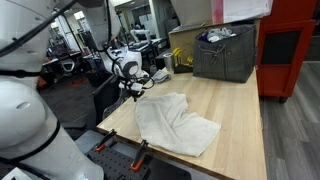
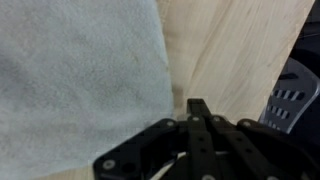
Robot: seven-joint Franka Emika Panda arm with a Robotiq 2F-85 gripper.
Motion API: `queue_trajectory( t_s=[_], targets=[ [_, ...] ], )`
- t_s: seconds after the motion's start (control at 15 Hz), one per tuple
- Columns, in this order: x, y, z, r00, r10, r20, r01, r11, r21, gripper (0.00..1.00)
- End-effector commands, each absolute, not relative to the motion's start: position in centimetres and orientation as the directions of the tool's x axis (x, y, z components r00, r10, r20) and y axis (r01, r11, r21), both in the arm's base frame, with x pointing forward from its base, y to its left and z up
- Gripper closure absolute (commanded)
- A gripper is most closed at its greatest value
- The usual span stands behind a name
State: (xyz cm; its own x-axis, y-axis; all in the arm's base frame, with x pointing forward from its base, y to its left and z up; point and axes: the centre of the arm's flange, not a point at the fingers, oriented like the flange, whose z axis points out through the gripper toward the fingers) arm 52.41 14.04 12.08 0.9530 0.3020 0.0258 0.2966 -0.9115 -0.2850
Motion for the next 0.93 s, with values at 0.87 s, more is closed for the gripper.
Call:
queue_trajectory(
  t_s=[0.87],
  targets=[
    [57.2,2.0,23.5,0.946,-0.04,0.321,0.042,-0.969,-0.244,1.0]
  ],
)
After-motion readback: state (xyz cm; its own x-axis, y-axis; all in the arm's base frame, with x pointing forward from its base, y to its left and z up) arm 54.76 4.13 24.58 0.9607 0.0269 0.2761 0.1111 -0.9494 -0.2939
